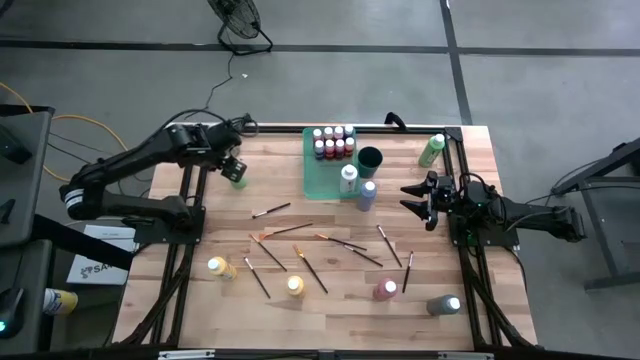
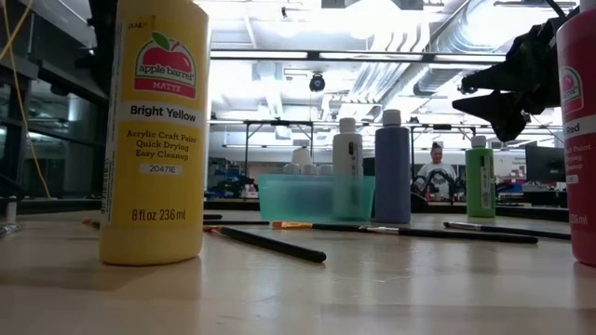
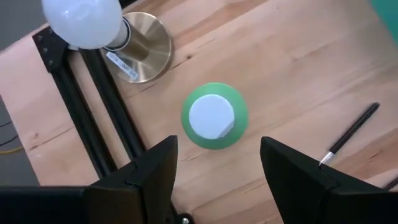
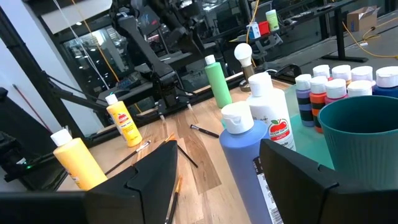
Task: Pick & Place Paint Supplies
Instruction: Put the left light green paint bottle into the green bin
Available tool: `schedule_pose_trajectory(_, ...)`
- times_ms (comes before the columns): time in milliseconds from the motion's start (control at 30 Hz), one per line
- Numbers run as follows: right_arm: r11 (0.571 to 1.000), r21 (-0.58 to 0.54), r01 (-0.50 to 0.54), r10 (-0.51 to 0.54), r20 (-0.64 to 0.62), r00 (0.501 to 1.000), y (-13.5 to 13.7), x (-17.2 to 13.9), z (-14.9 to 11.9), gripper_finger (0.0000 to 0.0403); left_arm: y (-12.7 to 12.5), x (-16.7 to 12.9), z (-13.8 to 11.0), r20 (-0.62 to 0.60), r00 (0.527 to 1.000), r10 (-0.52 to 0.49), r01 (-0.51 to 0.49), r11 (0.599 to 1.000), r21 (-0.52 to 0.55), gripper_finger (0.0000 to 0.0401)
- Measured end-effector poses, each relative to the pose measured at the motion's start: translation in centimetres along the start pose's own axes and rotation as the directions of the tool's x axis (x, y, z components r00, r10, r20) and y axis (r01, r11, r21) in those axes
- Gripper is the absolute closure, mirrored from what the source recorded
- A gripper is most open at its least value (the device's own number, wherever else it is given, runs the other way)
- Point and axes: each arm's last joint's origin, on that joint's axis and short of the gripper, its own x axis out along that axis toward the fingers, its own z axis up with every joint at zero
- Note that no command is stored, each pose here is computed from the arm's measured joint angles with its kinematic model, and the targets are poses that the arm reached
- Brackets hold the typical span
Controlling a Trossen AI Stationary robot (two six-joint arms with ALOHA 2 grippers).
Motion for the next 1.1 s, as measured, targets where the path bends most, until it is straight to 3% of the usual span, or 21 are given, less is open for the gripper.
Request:
schedule_pose_trajectory(233, 1.000, 0.000, -0.001, 0.001, 0.000, 1.000, 0.0, 0.0, 0.0, 0.0180, -0.1, 1.5, 0.7, 0.005, 1.000, 0.026, -0.026, 1.000, -0.001, 0.0178)
schedule_pose_trajectory(467, 1.000, 0.000, -0.001, 0.001, 0.000, 1.000, 0.0, 0.0, 0.0, 0.0180, 0.1, 2.6, 1.2, -0.081, 0.996, 0.027, -0.026, 1.000, 0.014, 0.0178)
schedule_pose_trajectory(900, 1.000, 0.000, -0.001, 0.001, 0.000, 1.000, 0.0, 0.0, 0.0, 0.0180, -0.2, 2.7, 1.6, -0.045, 0.999, -0.001, 0.002, 1.000, 0.022, 0.0178)
schedule_pose_trajectory(1100, 1.000, 0.000, 0.000, 0.000, 0.000, 1.000, 0.0, 0.0, 0.0, 0.0180, -0.4, 3.1, 1.8, -0.064, 0.998, 0.009, -0.007, 1.000, 0.028, 0.0211)
